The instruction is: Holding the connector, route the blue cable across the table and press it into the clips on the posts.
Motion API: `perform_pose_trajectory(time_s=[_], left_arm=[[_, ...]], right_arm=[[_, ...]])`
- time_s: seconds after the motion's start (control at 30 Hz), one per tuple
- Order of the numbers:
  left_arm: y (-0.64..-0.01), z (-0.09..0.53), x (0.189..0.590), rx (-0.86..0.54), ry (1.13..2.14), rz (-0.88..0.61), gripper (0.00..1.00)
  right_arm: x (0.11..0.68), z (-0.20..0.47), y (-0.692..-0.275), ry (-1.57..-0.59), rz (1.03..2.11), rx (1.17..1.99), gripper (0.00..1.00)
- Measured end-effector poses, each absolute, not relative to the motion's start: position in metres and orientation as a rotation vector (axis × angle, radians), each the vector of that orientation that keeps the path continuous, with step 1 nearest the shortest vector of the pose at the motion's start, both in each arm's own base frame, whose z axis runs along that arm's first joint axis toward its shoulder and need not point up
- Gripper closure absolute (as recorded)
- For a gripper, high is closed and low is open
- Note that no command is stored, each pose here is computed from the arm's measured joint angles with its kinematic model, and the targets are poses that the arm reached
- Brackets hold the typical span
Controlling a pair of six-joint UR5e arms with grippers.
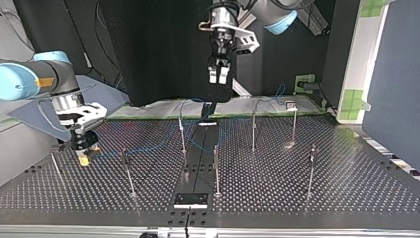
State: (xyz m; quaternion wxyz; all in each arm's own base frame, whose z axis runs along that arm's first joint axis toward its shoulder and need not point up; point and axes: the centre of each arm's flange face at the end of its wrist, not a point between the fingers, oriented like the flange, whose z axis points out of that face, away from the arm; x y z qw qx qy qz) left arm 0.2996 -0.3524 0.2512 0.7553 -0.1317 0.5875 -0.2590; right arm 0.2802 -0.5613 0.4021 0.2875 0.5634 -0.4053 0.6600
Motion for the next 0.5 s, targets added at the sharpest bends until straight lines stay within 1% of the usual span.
perform_pose_trajectory(time_s=[0.33, 0.5], left_arm=[[-0.334, 0.222, 0.277, -0.286, 1.284, -0.568, 0.02], [-0.323, 0.205, 0.263, -0.274, 1.319, -0.552, 0.02]], right_arm=[[0.28, 0.402, -0.561, -1.084, 1.761, 1.504, 1.0], [0.28, 0.4, -0.561, -1.085, 1.756, 1.505, 1.0]])
